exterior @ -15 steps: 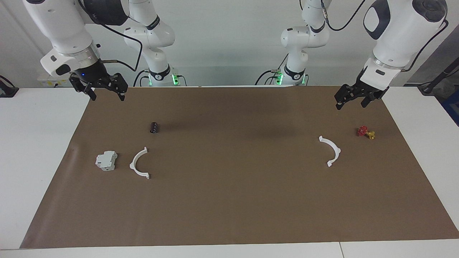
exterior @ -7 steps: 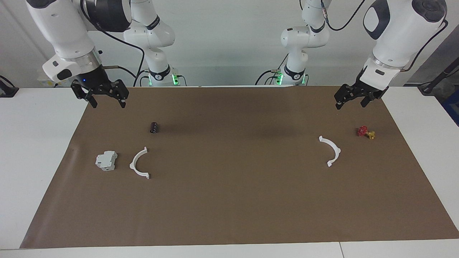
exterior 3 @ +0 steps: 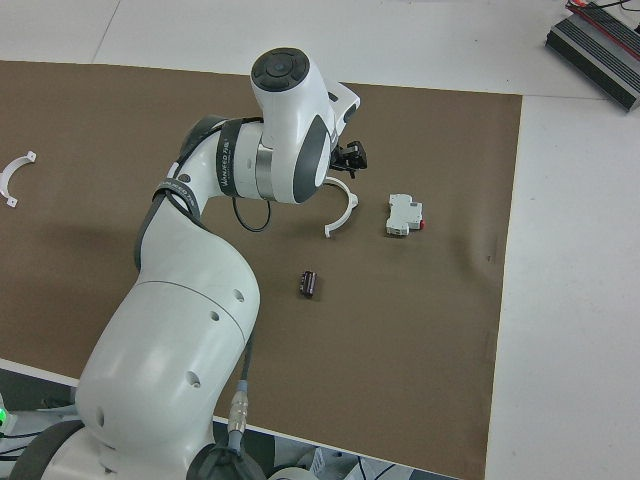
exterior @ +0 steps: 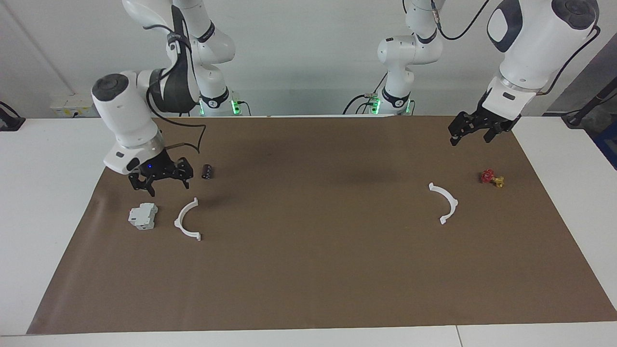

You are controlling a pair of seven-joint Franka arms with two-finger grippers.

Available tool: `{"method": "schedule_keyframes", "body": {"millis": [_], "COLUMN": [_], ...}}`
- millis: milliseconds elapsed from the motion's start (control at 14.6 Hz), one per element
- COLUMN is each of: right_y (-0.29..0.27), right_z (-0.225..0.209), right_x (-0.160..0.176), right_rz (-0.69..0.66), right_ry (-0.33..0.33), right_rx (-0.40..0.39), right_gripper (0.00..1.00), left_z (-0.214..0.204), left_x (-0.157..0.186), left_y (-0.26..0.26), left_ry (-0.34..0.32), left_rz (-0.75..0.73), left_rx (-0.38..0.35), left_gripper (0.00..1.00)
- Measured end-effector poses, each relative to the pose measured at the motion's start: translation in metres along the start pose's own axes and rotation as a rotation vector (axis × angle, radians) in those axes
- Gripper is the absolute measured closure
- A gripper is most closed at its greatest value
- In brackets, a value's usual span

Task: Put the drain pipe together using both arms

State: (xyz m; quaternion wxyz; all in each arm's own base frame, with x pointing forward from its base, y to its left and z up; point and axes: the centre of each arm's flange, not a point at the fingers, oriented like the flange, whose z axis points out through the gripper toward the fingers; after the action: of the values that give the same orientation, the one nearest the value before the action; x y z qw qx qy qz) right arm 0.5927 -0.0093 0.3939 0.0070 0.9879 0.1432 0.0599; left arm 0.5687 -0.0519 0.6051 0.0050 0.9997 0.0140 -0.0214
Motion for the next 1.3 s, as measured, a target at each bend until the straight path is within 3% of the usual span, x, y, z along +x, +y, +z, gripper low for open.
{"method": "schedule_keyframes", "body": {"millis": [274, 548, 685, 823, 1097, 1165, 1302], "right_y": [0.008, 0.020, 0.021, 0.021, 0.022, 0.023, 0.022], "right_z": [0.071, 0.091, 0.097, 0.103, 0.103, 0.101, 0.094], "right_x": [-0.002, -0.006, -0.006, -0.007, -0.006, -0.005, 0.001], "right_rz": [-0.047, -0.057, -0.054, -0.054, -0.051, -0.050, -0.035], "right_ry": [0.019, 0.026, 0.035, 0.032, 0.034, 0.038, 0.041], "right_rx": [-0.022, 0.001, 0.012, 0.013, 0.012, 0.011, 0.015], "right_gripper": [0.00, 0.05, 0.22, 0.28, 0.74, 0.79, 0.79], "left_z": [0.001, 0.000, -0.001, -0.001, 0.000, 0.001, 0.002], "left_x": [0.000, -0.001, -0.001, -0.002, -0.002, -0.002, -0.003], "left_y": [0.000, 0.000, 0.000, 0.000, 0.000, 0.000, 0.000], "left_ry": [-0.001, 0.000, 0.001, 0.001, -0.002, -0.003, -0.005], "left_rz": [0.000, 0.000, 0.000, 0.000, 0.000, 0.000, 0.000], "left_rx": [0.000, 0.000, 0.000, 0.000, 0.001, 0.001, 0.001], "left_gripper": [0.00, 0.00, 0.00, 0.00, 0.00, 0.00, 0.00]}}
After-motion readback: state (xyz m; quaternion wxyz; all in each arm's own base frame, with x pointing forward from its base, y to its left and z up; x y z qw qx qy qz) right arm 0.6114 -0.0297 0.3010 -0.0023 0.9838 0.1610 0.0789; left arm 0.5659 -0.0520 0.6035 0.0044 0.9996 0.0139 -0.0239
